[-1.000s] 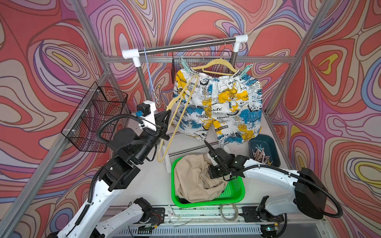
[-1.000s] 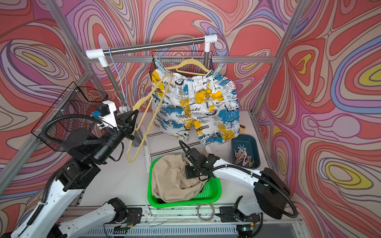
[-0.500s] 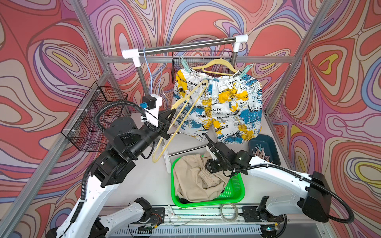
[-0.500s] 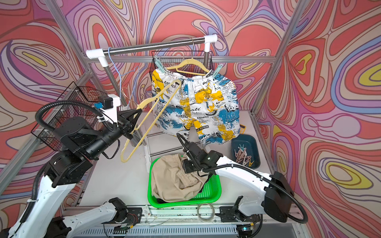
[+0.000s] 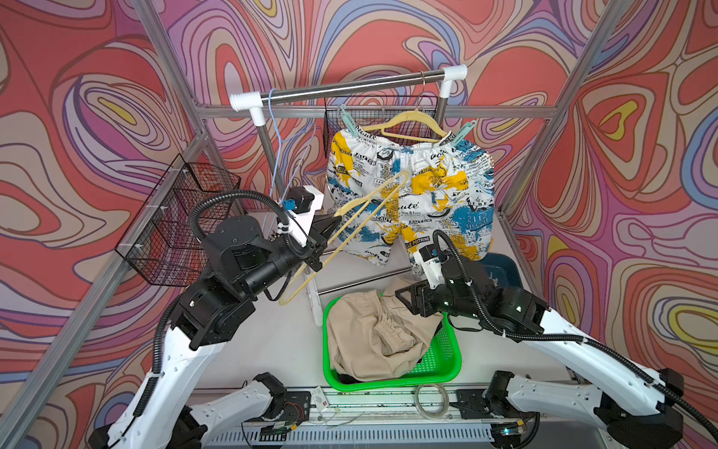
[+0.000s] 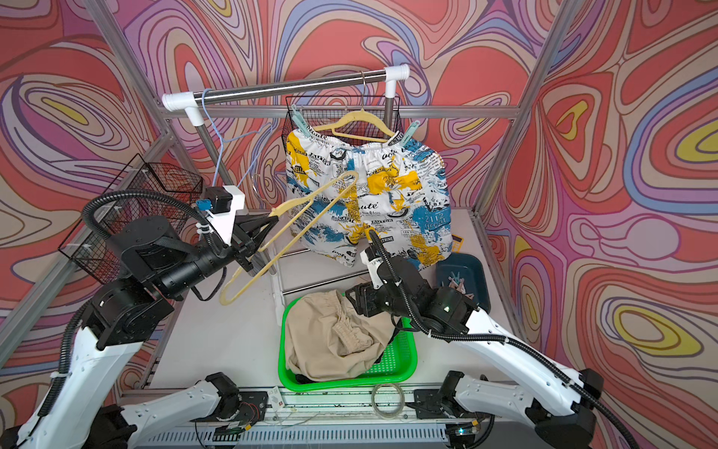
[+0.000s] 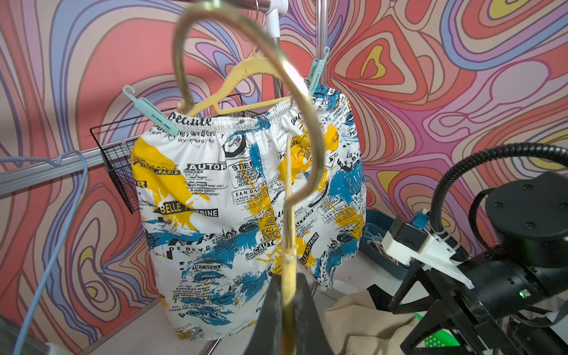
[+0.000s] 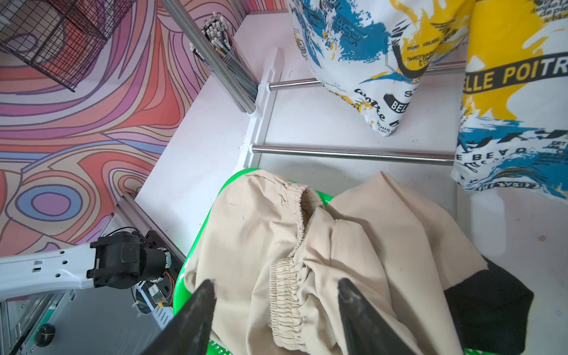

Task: Remove the clothespins securing shorts to the hanger
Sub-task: Place the shorts in the basket.

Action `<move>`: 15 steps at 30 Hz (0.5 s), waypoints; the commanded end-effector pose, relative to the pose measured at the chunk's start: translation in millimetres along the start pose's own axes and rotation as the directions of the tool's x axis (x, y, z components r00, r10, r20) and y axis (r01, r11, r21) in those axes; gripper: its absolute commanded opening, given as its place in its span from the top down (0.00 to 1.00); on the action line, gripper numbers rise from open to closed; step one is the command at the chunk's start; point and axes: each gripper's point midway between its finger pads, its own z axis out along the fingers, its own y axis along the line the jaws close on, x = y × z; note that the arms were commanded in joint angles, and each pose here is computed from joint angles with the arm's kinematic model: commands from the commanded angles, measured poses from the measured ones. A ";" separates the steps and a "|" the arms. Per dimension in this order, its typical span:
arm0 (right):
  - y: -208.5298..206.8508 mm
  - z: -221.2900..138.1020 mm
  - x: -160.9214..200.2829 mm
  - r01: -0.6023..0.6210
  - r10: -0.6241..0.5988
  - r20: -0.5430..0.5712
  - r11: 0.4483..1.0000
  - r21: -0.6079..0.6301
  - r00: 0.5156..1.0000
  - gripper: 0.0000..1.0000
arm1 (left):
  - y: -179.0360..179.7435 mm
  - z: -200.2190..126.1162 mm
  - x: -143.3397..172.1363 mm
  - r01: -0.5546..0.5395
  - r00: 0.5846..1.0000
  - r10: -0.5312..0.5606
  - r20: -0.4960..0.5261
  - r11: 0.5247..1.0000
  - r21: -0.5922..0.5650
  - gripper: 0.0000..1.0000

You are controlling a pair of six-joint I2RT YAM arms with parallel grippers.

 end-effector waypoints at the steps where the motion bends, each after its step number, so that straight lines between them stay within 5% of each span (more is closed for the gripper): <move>1: -6.4 2.9 -0.3 0.018 -0.018 0.018 0.999 0.036 1.000 0.35 | 9.8 1.3 -20.7 -0.053 0.998 0.054 0.017 0.998 -0.046 1.00; 15: -23.6 -7.9 4.6 0.020 -0.026 0.071 0.996 0.089 0.997 0.35 | 52.8 -2.8 -67.8 -0.041 0.999 0.035 -0.026 0.964 -0.262 1.00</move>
